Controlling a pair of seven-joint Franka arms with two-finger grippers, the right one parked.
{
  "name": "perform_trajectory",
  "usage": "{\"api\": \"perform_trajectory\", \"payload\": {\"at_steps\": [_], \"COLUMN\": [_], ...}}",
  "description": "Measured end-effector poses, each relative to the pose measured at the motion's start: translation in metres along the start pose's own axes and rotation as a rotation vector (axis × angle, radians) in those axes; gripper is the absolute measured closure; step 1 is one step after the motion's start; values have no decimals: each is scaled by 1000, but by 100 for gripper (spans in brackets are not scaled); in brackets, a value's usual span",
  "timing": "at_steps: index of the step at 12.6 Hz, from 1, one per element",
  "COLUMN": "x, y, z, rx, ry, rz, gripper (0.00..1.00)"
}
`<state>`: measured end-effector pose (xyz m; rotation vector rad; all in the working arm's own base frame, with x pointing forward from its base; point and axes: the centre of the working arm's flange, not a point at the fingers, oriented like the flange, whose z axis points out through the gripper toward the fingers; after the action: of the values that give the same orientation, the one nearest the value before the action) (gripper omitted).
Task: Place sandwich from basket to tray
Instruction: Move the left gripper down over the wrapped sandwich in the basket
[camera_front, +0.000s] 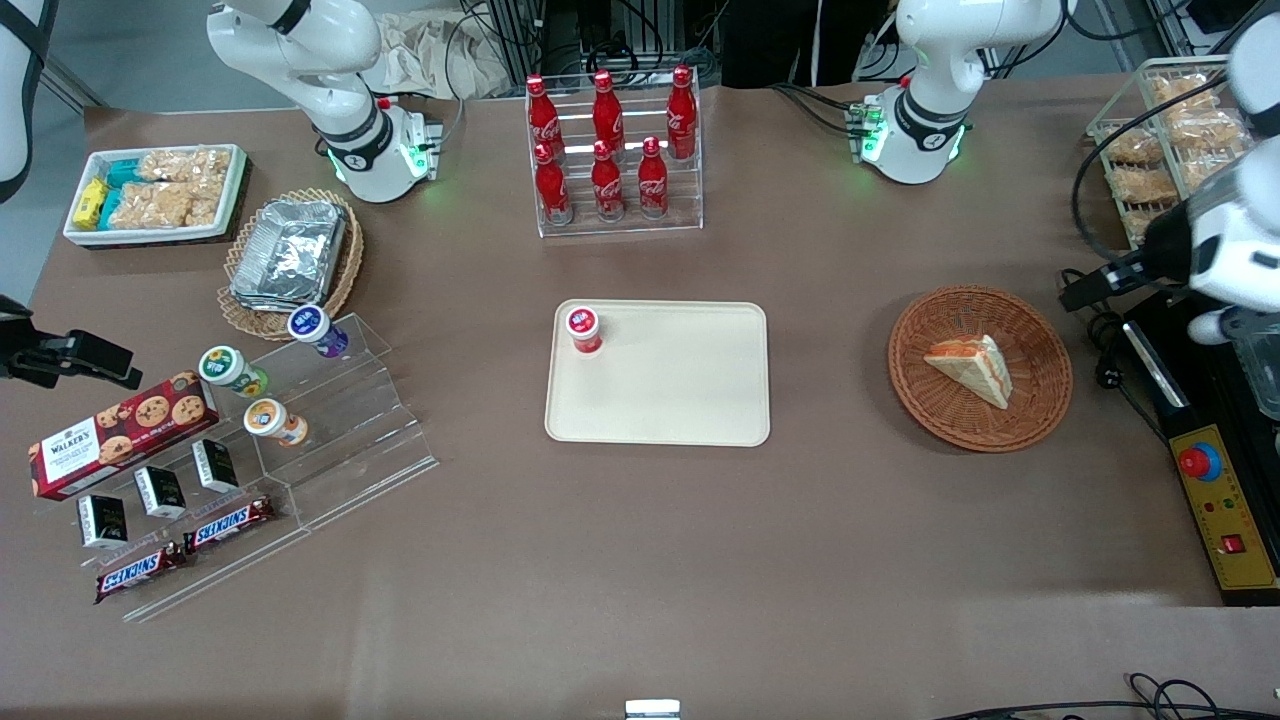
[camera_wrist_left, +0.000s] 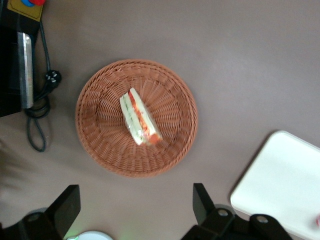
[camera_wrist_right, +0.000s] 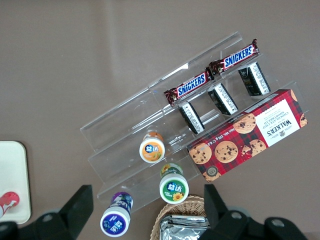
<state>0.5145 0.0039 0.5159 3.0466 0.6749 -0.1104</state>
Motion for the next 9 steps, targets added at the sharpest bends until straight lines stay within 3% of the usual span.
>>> {"api": "perform_trajectory", "payload": {"at_steps": [3,9], "x": [-23,-37], "y": [-23,-38], "z": [74,198], "rx": [-5,-43], "ry": [21,102], "rz": [-50,-193], "gripper": [0,0]}}
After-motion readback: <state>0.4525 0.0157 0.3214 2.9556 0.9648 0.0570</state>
